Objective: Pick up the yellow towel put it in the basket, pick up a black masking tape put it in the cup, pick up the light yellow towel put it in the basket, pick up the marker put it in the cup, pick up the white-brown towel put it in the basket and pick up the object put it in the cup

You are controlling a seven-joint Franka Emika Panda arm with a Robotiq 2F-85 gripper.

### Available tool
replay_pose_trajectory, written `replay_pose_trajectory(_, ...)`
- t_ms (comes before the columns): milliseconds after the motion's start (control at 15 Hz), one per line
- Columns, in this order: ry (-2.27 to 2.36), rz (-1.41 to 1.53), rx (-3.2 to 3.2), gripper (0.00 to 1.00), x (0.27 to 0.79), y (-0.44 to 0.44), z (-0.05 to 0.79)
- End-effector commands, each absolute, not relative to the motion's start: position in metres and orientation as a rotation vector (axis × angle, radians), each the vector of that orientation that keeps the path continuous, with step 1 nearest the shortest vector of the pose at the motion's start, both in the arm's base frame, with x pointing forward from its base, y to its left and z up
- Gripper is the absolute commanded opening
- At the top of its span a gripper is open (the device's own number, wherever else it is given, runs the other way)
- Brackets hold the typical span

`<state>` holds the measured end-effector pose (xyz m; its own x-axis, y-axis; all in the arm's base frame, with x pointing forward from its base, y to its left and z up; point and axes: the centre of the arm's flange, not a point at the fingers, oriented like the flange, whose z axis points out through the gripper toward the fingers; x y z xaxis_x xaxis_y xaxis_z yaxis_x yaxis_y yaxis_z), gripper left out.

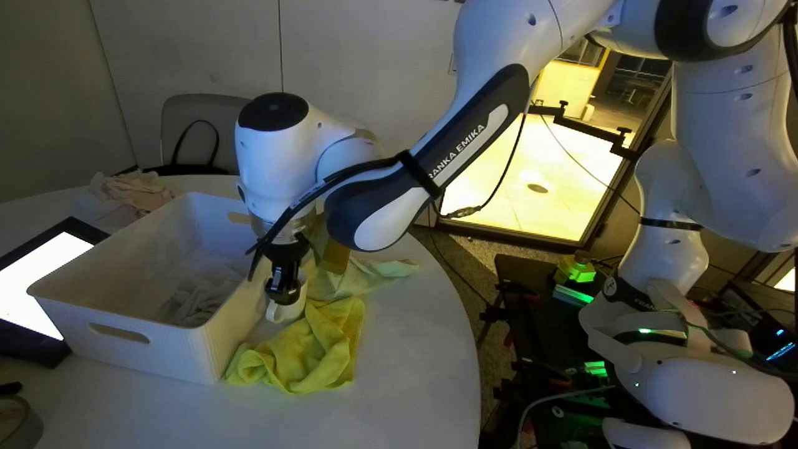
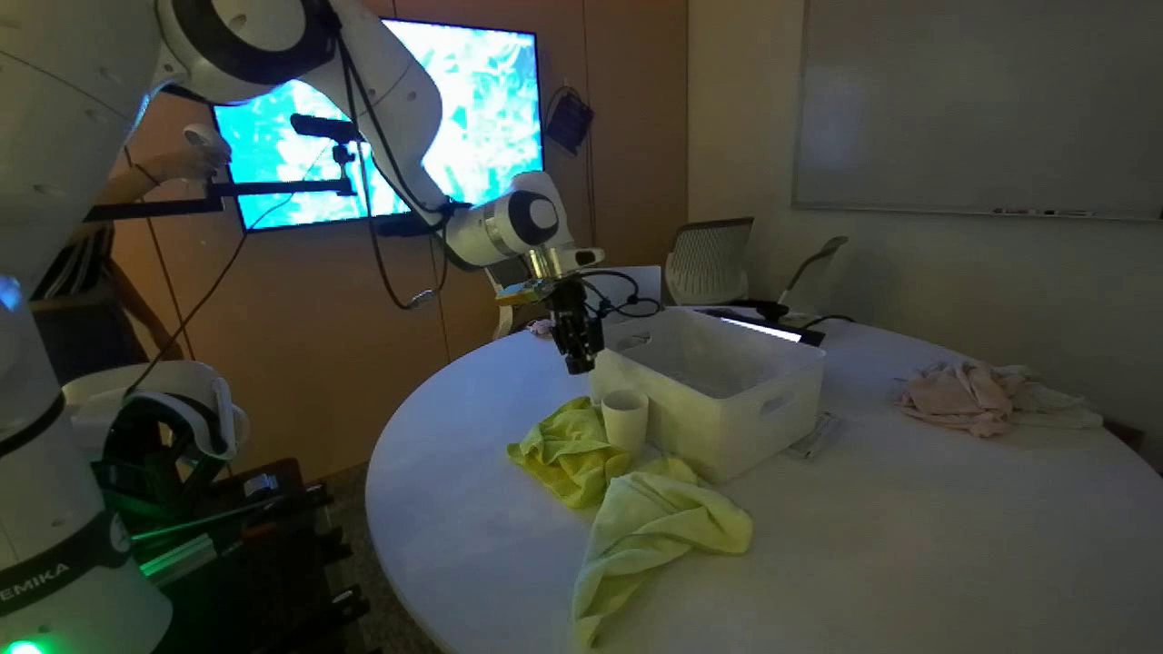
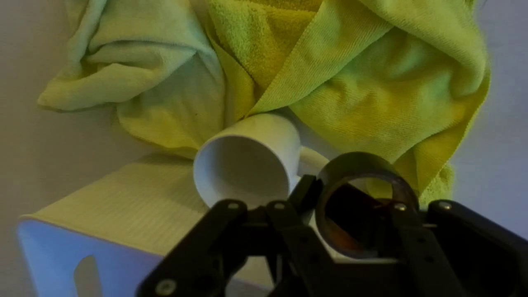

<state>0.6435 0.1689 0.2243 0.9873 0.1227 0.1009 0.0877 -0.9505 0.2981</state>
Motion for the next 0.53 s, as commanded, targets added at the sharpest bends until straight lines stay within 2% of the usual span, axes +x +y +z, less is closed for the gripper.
replay_pose_trajectory(0, 0.125, 0.188, 2.821, 0.04, 0.672, 0.164, 0.231)
replay_pose_trajectory(467, 0.051, 0.189, 2.800, 0.04, 0.693, 0.131, 0.225)
